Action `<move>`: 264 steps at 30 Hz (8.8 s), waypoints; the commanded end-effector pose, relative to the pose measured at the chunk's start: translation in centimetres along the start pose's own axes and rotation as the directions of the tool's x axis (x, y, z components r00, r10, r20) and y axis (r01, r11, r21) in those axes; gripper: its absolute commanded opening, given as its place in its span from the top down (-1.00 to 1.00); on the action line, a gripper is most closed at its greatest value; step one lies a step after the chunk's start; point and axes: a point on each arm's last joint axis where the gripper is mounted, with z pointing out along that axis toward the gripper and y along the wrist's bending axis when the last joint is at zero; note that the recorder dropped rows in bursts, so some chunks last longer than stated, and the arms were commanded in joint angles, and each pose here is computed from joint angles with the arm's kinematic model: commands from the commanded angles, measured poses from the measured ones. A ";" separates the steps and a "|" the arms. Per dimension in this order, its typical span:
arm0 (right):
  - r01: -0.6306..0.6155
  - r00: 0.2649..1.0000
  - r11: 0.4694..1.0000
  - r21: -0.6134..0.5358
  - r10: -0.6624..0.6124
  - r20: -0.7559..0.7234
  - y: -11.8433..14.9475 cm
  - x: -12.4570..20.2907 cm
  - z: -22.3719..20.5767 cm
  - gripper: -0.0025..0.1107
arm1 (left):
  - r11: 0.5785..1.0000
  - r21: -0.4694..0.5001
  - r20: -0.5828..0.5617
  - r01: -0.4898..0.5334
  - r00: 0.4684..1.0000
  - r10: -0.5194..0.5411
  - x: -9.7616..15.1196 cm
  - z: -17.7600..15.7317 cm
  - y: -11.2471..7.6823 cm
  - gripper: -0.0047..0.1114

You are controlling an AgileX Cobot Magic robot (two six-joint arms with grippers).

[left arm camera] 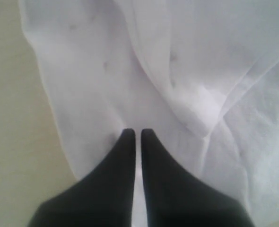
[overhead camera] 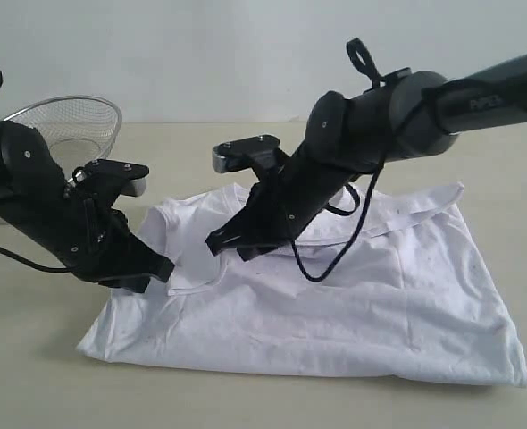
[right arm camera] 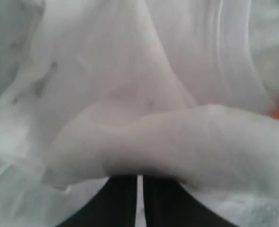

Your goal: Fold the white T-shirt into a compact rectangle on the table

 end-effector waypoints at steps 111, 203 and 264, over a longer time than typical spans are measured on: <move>-0.096 0.932 0.975 0.200 0.159 -0.327 -7.0 9.6 -3.9 0.96 | 0.963 -0.146 0.045 -0.226 0.971 0.235 -13.6 3.8 2.7 0.84; -0.528 0.786 0.806 -0.269 0.583 0.204 -22.5 18.4 -18.4 0.89 | 0.988 0.150 0.076 0.021 0.997 -0.032 -1.0 -1.3 0.3 0.84; -0.615 0.783 0.784 0.080 0.620 -0.052 -23.2 19.7 -10.0 0.96 | 0.974 0.222 0.130 0.037 0.989 -0.067 -1.6 -1.1 -0.3 0.84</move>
